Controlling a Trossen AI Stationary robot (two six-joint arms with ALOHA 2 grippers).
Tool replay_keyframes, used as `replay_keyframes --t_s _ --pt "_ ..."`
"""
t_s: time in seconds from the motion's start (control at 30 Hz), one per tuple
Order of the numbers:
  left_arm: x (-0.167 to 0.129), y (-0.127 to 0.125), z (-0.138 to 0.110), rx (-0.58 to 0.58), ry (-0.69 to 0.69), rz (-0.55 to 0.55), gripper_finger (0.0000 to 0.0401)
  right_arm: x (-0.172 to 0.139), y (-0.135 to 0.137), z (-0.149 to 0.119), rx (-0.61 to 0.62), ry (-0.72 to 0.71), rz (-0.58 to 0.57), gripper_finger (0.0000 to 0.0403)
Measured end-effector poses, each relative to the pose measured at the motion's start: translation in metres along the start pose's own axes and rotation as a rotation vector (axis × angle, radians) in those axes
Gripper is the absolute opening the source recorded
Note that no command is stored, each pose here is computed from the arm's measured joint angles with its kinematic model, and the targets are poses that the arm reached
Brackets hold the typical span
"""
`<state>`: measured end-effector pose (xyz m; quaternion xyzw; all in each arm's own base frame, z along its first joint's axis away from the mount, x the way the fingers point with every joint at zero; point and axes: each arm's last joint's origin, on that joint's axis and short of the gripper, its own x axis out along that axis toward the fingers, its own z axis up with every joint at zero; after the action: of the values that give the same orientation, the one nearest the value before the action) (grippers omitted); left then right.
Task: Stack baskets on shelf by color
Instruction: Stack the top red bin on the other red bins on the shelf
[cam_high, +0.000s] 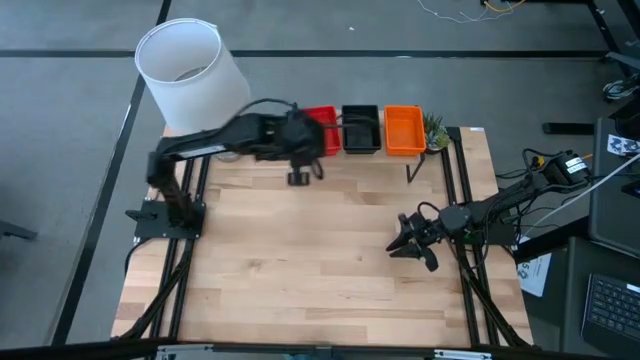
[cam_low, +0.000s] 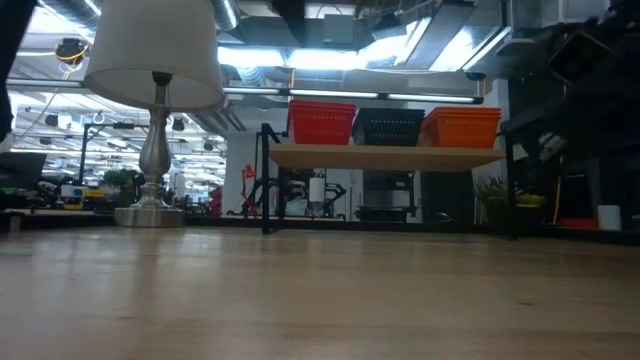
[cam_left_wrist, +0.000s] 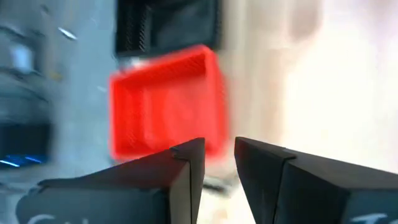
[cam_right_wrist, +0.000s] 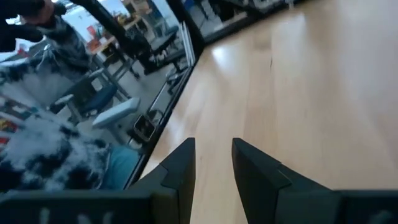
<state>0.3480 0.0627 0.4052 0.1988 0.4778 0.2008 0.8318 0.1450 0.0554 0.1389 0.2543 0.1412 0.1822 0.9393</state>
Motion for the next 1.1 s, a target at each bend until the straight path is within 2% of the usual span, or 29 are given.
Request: replay_keyframes --t_s 0.17,0.23,0.33,0.4,0.53,0.67,0.77,0.83,1.1 --pt "-0.048 -0.006 -0.026 -0.236 0.061 -0.183 0.0082 0.002 0.005 0.009 -0.113 -0.061 0.021 0.0106" --pt "-0.06 -0.015 -0.031 -0.263 0.077 -0.202 0.0082 0.003 0.006 0.011 -0.126 -0.068 0.023 0.0106" --pt "-0.063 -0.034 -0.031 -0.229 0.009 -0.185 0.0082 0.002 0.007 0.011 -0.117 -0.069 0.025 0.0106" --pt "-0.049 -0.046 -0.024 -0.179 -0.077 -0.177 0.0082 0.003 0.006 0.01 -0.104 -0.058 0.02 0.0106" --pt "0.013 -0.057 -0.022 -0.09 -0.128 -0.225 0.0082 0.003 0.006 0.01 -0.078 -0.058 0.019 0.0106" --pt "0.056 -0.043 -0.03 -0.081 -0.107 -0.176 0.0082 0.003 0.005 0.01 -0.045 -0.061 0.012 0.0106" --pt "0.068 -0.026 -0.039 -0.116 -0.066 -0.166 0.0082 0.003 0.005 0.01 -0.041 -0.063 0.005 0.0106" --pt "0.071 -0.017 -0.039 -0.145 -0.087 -0.161 0.0082 0.003 0.005 0.009 -0.04 -0.056 -0.001 0.0106" --pt "0.077 -0.006 -0.048 -0.164 -0.04 -0.157 0.0082 0.003 0.004 0.008 -0.037 -0.046 -0.006 0.0106"
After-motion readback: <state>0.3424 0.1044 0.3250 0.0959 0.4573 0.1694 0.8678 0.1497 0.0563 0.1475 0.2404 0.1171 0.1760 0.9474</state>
